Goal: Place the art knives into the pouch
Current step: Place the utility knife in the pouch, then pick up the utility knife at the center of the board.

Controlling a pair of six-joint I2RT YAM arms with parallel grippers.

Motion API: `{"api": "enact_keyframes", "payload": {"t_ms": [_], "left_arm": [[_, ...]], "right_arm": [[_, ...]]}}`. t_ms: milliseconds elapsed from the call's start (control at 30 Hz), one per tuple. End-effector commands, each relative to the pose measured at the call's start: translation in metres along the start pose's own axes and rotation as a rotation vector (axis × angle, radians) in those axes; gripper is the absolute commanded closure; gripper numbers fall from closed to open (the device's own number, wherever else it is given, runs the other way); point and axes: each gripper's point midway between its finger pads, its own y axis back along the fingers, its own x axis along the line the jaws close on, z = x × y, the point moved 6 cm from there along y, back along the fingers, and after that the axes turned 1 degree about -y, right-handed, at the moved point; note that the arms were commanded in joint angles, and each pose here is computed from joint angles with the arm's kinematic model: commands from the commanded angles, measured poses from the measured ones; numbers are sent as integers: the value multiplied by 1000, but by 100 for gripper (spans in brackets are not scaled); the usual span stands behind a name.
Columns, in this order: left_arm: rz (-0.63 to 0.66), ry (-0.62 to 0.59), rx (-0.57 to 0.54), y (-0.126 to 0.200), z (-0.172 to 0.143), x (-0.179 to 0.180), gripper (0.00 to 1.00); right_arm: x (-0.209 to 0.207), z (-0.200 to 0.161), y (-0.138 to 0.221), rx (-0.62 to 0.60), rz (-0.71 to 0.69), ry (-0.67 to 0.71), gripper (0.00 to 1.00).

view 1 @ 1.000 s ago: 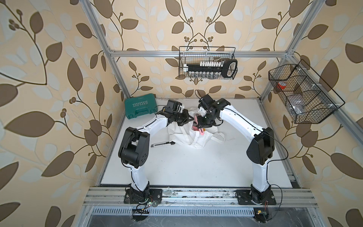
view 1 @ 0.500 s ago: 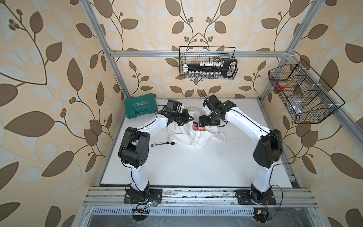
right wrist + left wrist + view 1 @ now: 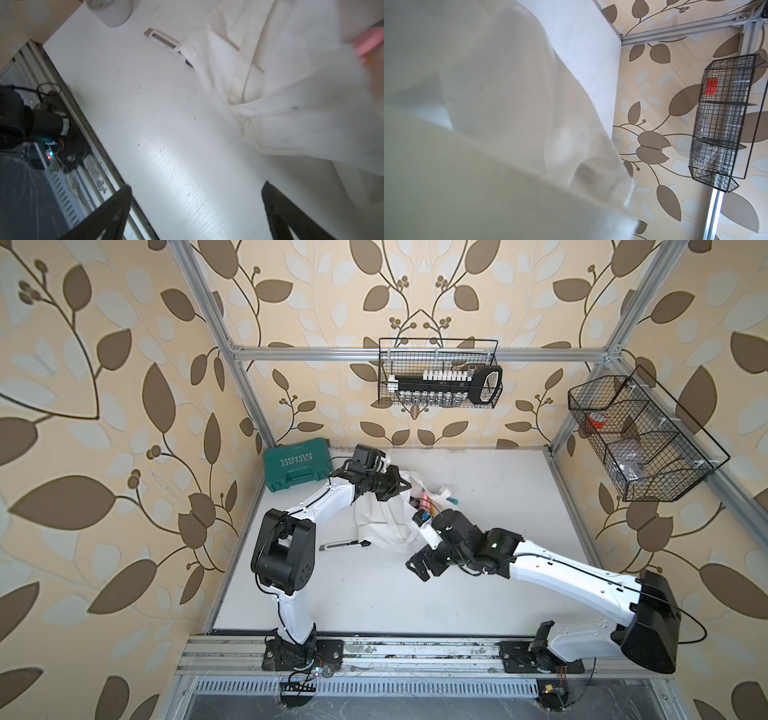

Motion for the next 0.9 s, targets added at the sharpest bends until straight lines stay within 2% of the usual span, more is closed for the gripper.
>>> {"api": "enact_keyframes", "payload": {"t_ms": [0, 200, 500, 667, 867], "left_arm": [[-45, -62, -10, 11, 4, -22, 100], [-34, -74, -12, 18, 2, -27, 100], [-32, -90, 6, 26, -1, -34, 100], [-41, -107, 6, 32, -1, -43, 100], [-40, -116, 5, 38, -2, -48, 100]], "right_arm": [[30, 14, -28, -28, 120, 148, 7], [51, 24, -84, 8, 224, 270, 12], [48, 31, -145, 39, 165, 430, 14], [46, 40, -166, 27, 127, 494, 14], [47, 62, -181, 8, 150, 529, 14]]}}
